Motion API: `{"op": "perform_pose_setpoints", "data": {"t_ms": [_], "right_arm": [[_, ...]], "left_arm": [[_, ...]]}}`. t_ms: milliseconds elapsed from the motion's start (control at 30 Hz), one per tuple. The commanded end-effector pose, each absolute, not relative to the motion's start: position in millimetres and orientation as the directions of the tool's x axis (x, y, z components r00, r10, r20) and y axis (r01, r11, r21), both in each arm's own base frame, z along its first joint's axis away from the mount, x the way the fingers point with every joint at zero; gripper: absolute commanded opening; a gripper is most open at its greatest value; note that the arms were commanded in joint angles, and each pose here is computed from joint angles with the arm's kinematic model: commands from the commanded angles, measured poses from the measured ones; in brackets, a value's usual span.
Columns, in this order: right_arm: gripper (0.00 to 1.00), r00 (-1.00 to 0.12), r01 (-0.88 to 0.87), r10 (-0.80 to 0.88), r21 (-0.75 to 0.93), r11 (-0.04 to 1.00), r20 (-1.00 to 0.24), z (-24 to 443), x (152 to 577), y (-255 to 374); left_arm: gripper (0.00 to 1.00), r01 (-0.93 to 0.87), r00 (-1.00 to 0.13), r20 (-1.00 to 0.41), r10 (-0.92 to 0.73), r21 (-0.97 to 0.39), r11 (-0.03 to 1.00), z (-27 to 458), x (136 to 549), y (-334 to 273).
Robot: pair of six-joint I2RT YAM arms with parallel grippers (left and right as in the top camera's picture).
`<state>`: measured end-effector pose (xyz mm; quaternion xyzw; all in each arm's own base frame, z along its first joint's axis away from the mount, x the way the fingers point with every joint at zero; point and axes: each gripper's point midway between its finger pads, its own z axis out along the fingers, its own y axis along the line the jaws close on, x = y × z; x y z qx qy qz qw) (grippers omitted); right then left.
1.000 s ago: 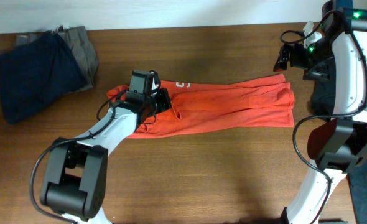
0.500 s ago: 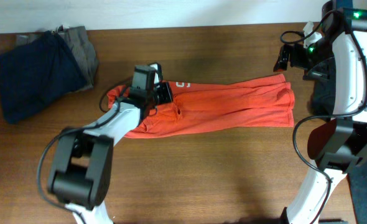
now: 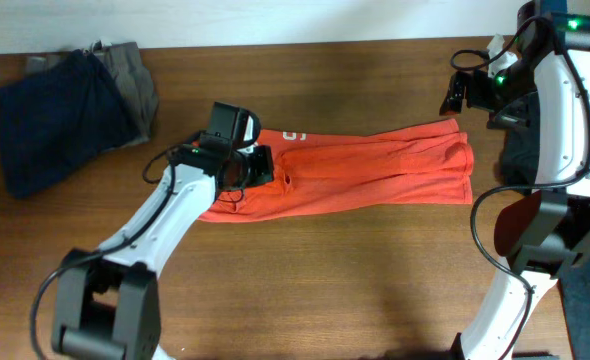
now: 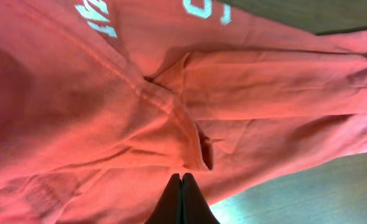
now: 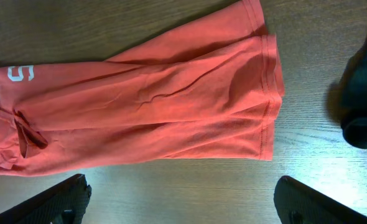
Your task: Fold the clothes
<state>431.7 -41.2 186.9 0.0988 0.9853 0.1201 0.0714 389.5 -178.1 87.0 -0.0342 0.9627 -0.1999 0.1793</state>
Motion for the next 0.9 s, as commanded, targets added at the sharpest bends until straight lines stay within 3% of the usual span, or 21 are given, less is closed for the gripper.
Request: {"op": "perform_pose_setpoints", "data": {"t_ms": [0, 167, 467, 767, 867], "right_arm": [[0.99, -0.974, 0.165, 0.197, 0.249, 0.954, -0.109, 185, 430, -39], [0.99, -0.975, 0.166, 0.197, 0.248, 0.954, -0.106, 185, 429, -39], [0.99, -0.975, 0.166, 0.197, 0.248, 0.954, -0.105, 185, 429, -39], [0.99, -0.975, 0.166, 0.197, 0.248, 0.954, -0.105, 185, 429, -39], [0.99, -0.975, 0.166, 0.197, 0.248, 0.954, -0.105, 185, 429, -39]], "left_arm": [[0.01, -0.008, -0.956, -0.262, -0.130, -0.420, 0.907, 60, 385, -192], [0.01, -0.007, -0.972, -0.204, -0.113, -0.456, 0.890, 42, 378, -210], [0.01, 0.021, -0.965, -0.240, -0.104, -0.466, 0.885, 38, 383, -228], [0.01, 0.014, -0.965, -0.239, -0.106, -0.452, 0.892, -8, 397, -232], [0.01, 0.059, -0.962, -0.260, -0.085, -0.500, 0.864, 4, 399, -242]]}}
